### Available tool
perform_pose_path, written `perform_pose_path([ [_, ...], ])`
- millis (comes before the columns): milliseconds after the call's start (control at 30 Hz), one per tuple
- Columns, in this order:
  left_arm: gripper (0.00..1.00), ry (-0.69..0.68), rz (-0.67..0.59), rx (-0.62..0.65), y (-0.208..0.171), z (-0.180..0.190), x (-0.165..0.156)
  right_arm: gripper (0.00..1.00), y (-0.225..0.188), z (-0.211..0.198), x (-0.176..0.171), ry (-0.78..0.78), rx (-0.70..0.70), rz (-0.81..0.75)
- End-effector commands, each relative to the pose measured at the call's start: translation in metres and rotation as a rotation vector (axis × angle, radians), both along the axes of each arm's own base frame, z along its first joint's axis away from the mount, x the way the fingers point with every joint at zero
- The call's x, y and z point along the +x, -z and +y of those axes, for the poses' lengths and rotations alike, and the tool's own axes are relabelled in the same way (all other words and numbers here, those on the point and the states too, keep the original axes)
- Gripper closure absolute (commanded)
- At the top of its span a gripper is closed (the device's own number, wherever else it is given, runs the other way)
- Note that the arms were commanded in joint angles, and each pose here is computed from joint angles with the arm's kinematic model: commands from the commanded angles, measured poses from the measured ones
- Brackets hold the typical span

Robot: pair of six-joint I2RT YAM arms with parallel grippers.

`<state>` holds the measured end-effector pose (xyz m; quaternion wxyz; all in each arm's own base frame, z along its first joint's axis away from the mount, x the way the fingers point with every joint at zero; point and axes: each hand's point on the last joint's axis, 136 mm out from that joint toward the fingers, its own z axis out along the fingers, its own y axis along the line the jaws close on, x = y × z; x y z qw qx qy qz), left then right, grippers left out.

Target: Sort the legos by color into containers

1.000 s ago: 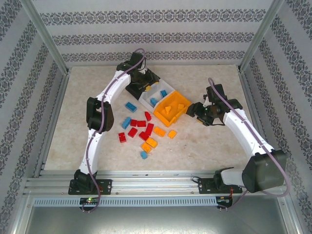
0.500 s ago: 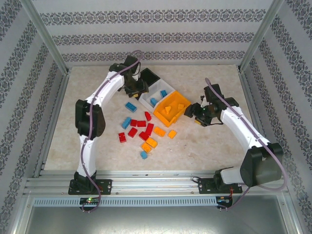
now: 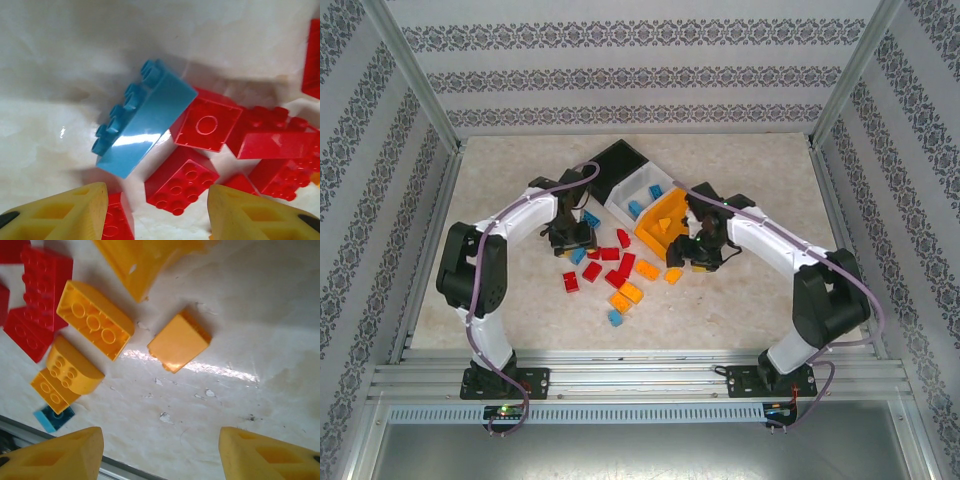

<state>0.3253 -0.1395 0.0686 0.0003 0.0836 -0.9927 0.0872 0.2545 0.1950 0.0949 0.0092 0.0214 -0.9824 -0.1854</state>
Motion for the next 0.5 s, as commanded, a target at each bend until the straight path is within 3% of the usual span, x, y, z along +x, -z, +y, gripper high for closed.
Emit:
perform_pose_path([
  [0, 0.45, 0.002, -0.077, -0.002, -0.012, -0.001, 0.007, 0.36, 0.004, 0.003, -0.001, -0.092, -0.066, -0.013],
  [333, 0.44, -0.005, -0.017, 0.03, 0.003, 0.011, -0.02, 0.36, 0.013, 0.014, -0.008, -0.164, -0.098, 0.002],
  [467, 0.44, -0.094, 0.046, 0.094, 0.009, 0.028, -0.048, 0.36, 0.015, 0.013, -0.009, -0.166, -0.1, 0.004],
])
